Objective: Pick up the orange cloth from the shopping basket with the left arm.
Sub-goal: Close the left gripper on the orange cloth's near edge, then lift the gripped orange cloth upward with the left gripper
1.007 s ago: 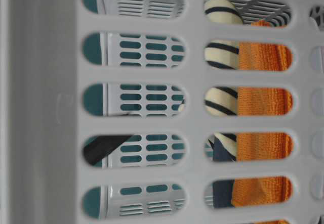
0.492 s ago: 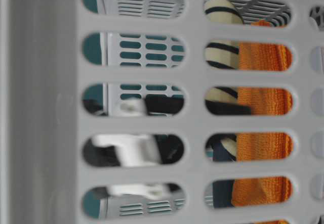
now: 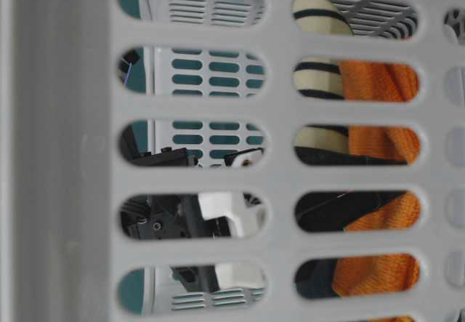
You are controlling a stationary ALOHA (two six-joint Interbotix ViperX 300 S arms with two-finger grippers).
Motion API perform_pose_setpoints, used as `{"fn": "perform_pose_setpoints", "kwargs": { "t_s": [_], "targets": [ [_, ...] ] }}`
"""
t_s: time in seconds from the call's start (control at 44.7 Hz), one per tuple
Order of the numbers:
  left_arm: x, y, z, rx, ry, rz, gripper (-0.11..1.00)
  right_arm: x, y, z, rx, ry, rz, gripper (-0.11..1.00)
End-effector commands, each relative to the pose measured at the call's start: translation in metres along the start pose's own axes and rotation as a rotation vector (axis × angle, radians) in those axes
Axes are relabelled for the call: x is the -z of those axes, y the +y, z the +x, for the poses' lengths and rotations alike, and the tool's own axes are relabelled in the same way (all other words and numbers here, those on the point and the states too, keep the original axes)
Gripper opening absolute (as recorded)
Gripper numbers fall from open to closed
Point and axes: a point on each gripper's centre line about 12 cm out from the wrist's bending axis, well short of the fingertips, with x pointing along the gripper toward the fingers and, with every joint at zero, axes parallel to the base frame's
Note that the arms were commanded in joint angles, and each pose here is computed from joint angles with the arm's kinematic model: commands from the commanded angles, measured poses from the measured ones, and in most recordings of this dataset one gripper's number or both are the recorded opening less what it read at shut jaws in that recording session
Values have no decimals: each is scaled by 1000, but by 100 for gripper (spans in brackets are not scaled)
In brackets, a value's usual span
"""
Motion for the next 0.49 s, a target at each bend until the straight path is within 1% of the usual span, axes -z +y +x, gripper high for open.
{"fn": "perform_pose_setpoints", "kwargs": {
  "t_s": [0.0,0.089,0.179,0.201,0.291,0.38,0.47],
  "targets": [
    [-1,-1,-2,0,-6,5,62,-4,0,1,-2,-14,0,74],
    [-3,-1,-6,0,-17,9,36,-4,0,1,0,-14,0,75],
    [-8,1,-19,1,-48,7,15,-3,0,1,-2,-12,0,74],
    [-9,1,-20,0,-52,11,13,-3,0,1,0,-12,0,74],
    [-16,0,-33,4,-87,18,13,-4,0,1,-2,-14,0,74],
    [-30,-2,-60,8,-139,21,13,-4,0,1,-1,-14,-2,74],
    [-42,-2,-87,9,-166,21,13,-4,0,1,0,-14,2,74]
  ]
}}
